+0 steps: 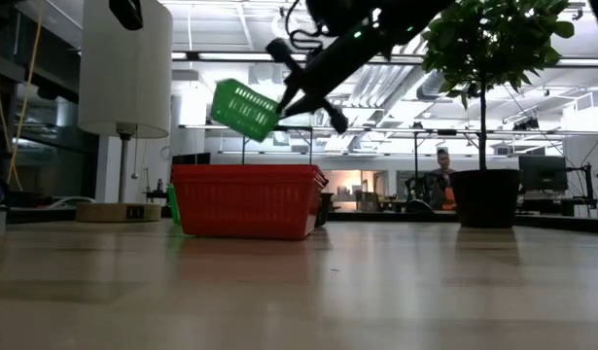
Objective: Stack baskets by color
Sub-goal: Stack the green bin on the green bin
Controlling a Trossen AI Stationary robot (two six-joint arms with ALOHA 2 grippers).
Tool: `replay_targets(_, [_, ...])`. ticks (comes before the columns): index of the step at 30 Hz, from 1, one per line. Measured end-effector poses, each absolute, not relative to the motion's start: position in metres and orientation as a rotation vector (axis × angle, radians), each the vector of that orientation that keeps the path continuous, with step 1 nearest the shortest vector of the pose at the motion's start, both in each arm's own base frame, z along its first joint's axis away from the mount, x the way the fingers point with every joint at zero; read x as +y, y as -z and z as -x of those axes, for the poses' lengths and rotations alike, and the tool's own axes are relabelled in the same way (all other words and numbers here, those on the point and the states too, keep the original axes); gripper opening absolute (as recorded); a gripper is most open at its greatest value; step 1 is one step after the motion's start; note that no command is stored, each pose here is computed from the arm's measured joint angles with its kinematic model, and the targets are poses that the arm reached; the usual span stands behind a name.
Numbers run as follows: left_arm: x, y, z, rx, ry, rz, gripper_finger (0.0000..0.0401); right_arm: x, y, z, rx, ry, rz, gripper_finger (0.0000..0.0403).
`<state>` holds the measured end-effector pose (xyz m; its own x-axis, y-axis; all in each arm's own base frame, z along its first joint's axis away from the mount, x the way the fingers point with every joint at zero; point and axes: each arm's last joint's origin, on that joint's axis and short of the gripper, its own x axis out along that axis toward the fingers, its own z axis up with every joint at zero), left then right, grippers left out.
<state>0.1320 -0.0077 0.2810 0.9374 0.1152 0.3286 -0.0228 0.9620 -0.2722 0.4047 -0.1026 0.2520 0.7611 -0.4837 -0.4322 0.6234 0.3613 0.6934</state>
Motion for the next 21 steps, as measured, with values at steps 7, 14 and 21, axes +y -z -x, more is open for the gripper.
replay_targets(7, [-0.008,-0.281,-0.132,-0.350,-0.064,0.284,0.0000,-0.121,-0.241,-0.450,0.174,0.640,-1.005,0.0000])
replay_targets(14, [-0.008,-0.281,-0.132,-0.350,-0.056,0.283,0.0000,-0.128,-0.211,-0.483,0.271,0.660,-1.071,0.0000])
replay_targets(21, [-0.008,-0.281,-0.132,-0.350,-0.055,0.286,0.0000,-0.136,-0.186,-0.486,0.367,0.772,-1.090,0.0000])
